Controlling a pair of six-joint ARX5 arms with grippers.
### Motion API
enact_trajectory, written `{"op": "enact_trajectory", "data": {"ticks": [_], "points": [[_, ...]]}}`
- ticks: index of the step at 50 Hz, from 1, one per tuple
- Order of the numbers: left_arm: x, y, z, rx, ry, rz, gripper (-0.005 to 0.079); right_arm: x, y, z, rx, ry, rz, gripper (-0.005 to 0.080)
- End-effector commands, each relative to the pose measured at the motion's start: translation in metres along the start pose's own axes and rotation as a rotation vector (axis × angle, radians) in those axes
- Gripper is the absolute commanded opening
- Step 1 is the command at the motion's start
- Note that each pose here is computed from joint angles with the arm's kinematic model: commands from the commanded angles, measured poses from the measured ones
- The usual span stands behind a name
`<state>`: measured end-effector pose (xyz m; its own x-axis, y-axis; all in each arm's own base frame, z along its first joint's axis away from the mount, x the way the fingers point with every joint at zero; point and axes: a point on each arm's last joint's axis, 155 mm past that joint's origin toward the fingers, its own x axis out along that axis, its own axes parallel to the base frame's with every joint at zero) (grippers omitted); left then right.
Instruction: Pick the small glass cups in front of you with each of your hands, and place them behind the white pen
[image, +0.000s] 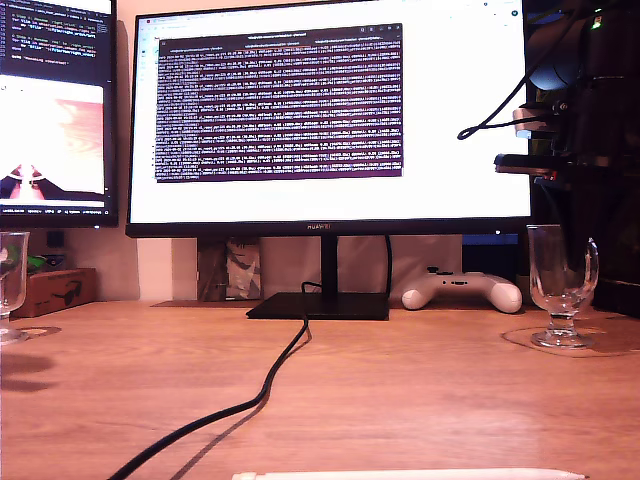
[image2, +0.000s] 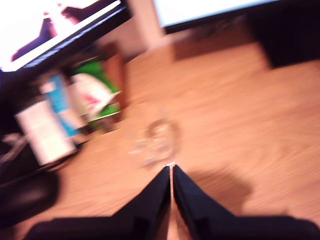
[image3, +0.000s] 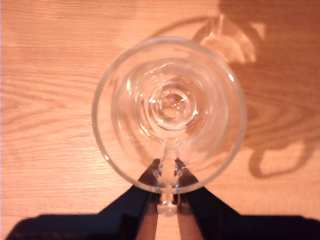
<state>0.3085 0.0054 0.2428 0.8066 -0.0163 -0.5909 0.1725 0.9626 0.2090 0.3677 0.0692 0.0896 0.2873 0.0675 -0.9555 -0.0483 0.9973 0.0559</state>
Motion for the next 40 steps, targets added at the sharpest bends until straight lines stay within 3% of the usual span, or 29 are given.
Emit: {"op": "enact_trajectory", "data": {"ticks": [1, 10, 16, 19, 30, 34, 40], "points": [[0.008, 0.004, -0.004, 0.023, 0.063, -0.005, -0.0016, -0.002, 0.002, 0.005, -0.030, -0.016, 0.004, -0.0013], [0.029, 0.019, -0.009, 0.202, 0.217, -0.038, -0.0020, -0.002, 0.003, 0.005, -0.066, -0.017, 0.004, -0.0013], [0.047, 0.035, -0.016, 0.184, 0.315, -0.054, -0.0020, -0.002, 0.003, 0.006, -0.076, -0.022, 0.005, -0.0013], [0.057, 0.041, -0.021, 0.239, 0.354, -0.085, -0.0020, -0.002, 0.003, 0.008, -0.083, -0.028, 0.005, -0.0013], [0.083, 0.030, -0.017, 0.279, 0.377, -0.239, -0.0012, -0.002, 0.004, 0.011, -0.096, -0.041, 0.010, -0.0013], [0.092, 0.027, -0.013, 0.267, 0.370, -0.272, 0.0061, -0.002, 0.004, 0.012, -0.097, -0.046, 0.010, -0.0013], [0.105, 0.023, -0.017, 0.248, 0.387, -0.306, 0.0267, -0.002, 0.005, 0.013, -0.098, -0.051, 0.011, -0.0013]]}}
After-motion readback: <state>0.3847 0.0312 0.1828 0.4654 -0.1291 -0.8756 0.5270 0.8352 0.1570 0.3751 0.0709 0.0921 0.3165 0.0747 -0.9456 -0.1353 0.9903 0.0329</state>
